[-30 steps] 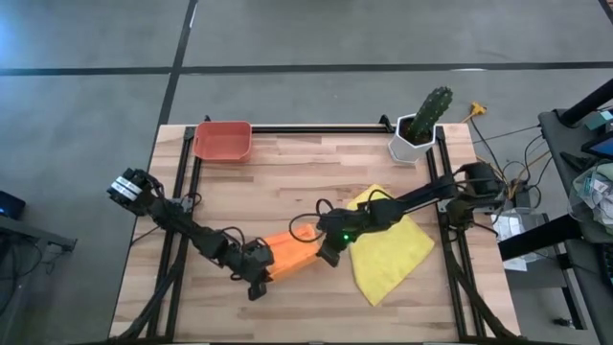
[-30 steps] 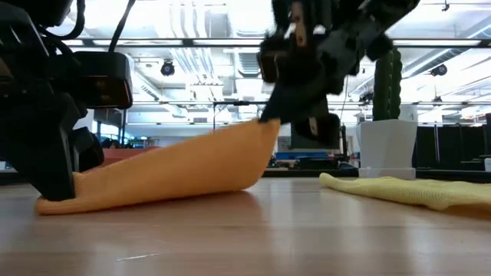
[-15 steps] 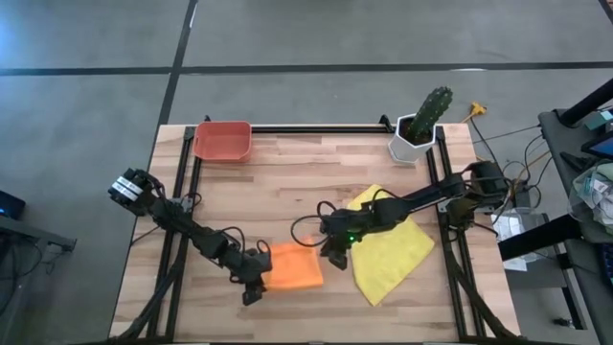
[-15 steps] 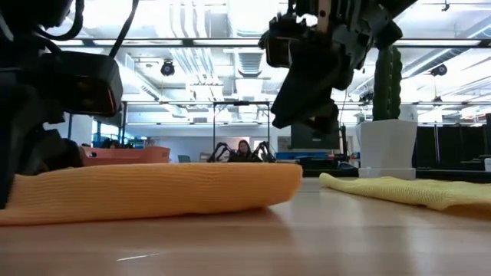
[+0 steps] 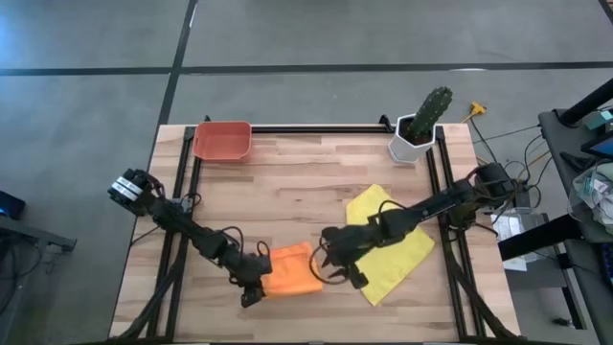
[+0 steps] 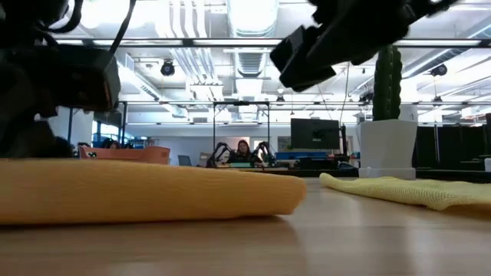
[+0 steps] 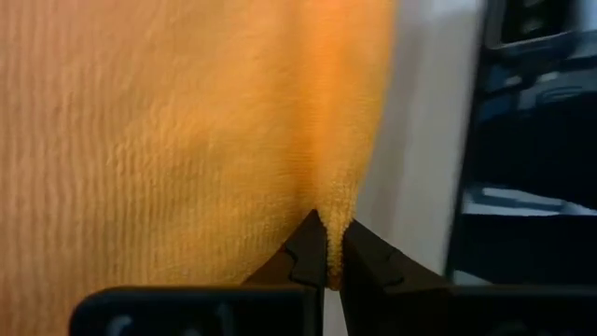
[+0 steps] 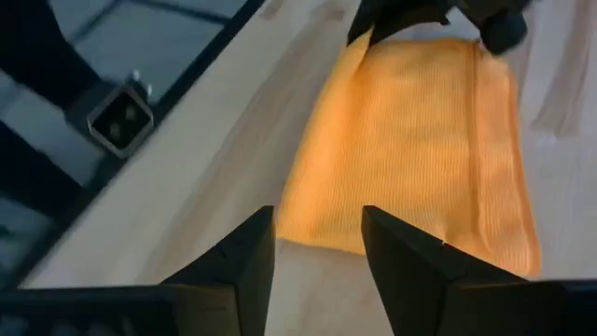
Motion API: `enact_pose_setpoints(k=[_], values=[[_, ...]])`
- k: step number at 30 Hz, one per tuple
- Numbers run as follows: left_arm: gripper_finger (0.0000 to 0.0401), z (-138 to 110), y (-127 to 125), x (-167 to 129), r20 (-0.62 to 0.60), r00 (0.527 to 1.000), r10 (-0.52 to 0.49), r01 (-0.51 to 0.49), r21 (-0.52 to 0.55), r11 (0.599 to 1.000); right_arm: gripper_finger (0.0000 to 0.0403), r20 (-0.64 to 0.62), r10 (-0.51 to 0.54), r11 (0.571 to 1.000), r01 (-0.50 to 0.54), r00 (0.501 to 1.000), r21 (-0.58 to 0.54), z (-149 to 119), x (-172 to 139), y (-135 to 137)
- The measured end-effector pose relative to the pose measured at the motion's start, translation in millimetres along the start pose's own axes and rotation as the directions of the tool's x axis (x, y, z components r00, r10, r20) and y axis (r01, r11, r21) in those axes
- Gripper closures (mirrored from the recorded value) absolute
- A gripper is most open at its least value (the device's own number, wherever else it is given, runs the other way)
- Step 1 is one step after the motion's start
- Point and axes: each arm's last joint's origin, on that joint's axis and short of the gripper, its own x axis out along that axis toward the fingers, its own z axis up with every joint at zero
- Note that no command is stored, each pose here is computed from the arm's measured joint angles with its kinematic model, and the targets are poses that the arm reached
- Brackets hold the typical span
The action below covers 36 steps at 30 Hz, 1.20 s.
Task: Roll microfiber towels into tight, uniform cylinder then place into a basket
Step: Roll the orange towel
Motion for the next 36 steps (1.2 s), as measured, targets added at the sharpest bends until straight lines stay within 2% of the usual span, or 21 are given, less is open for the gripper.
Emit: enact_pose_setpoints(k=[5,9,16,36], values=[[0.04,2,-3,0,0.028,0.998,-0.049,0.05,-0.036,0.998,0.0248,-0.002,-0.028,0.983,0.027,1.0,-0.18,-1,8,14],[0.04,-1,1,-1,0.046,0.996,-0.077,0.081,-0.095,0.992,0.0245,0.002,-0.018,0.973,0.018,1.0,-0.232,-4,17,18],[0.04,-9,14,-3,0.1,0.988,-0.117,0.136,-0.216,0.967,0.025,0.017,-0.014,0.977,0.017,1.0,-0.213,-17,47,15],[0.04,-10,16,-4,0.143,0.982,-0.127,0.159,-0.24,0.958,0.0249,-0.05,-0.089,0.993,0.084,0.995,-0.086,-49,87,7]])
